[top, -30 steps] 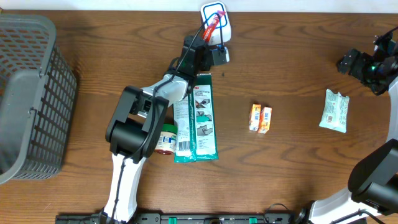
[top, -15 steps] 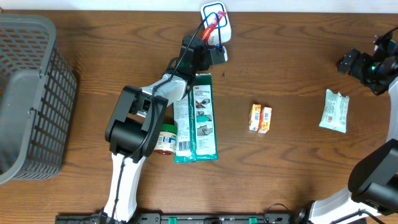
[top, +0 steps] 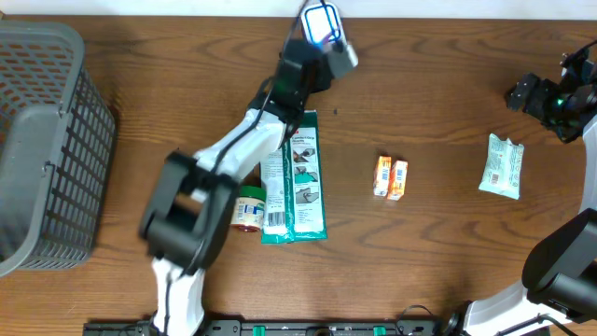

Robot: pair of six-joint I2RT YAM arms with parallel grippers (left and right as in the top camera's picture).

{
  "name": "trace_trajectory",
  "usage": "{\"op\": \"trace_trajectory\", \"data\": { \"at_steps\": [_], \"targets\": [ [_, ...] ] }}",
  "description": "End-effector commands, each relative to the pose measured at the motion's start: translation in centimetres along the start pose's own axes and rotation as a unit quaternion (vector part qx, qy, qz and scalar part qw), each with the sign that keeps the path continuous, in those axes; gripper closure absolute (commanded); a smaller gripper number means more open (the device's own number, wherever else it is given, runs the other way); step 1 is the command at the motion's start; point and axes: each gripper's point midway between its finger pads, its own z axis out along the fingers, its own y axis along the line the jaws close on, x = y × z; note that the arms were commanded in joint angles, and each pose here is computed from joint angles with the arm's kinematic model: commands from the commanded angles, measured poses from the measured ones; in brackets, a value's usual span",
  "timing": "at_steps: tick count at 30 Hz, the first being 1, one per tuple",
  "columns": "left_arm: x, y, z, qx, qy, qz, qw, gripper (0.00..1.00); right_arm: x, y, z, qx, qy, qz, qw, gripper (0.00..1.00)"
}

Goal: Scan the item barcode
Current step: 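Hold the red tube barcode under the scanner window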

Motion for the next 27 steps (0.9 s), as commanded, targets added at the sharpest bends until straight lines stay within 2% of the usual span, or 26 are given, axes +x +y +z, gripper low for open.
{"op": "trace_trajectory", "data": {
  "at_steps": [1,4,6,10,14,18,20,21,25,27],
  "targets": [
    [-7.5,2.8,-6.2,0.051,-0.079,-0.214,0.972,0.93,0.1,-0.1,0.1,0.001,0.001,-0.004,1.000,0.01],
    [-9.3,0.9,-9.1,0.144,-0.080,-0.314,0.935,0.93,0.1,-0.2,0.1,0.002,0.001,-0.004,1.000,0.01],
    [-10.0,-0.6,-10.5,0.203,-0.067,-0.375,0.902,0.93,0.0,-0.2,0.1,0.002,0.001,-0.004,1.000,0.01],
    [-9.9,-4.4,-11.5,0.276,-0.001,-0.484,0.830,0.93,0.1,-0.2,0.1,0.002,0.001,-0.004,1.000,0.01],
    [-9.5,-9.3,-11.6,0.314,0.071,-0.533,0.782,0.93,0.0,-0.2,0.1,0.002,0.001,-0.004,1.000,0.01],
    [-11.5,-15.1,-12.5,0.391,0.088,-0.519,0.755,0.93,0.1,-0.2,0.1,0.002,0.001,-0.004,1.000,0.01],
    [-12.3,-16.9,-13.0,0.408,0.091,-0.508,0.753,0.93,0.0,-0.2,0.1,0.002,0.001,-0.004,1.000,0.01],
    [-12.6,-17.5,-13.2,0.409,0.090,-0.497,0.760,0.93,0.0,-0.2,0.1,0.002,0.001,-0.004,1.000,0.01],
    [-11.3,-16.9,-12.4,0.336,0.100,-0.460,0.815,0.91,0.0,-0.2,0.1,0.002,0.001,-0.004,1.000,0.01],
    [-10.0,-15.5,-12.1,0.290,0.118,-0.458,0.832,0.87,0.1,-0.2,0.1,0.002,0.001,-0.004,1.000,0.01]
  ]
}}
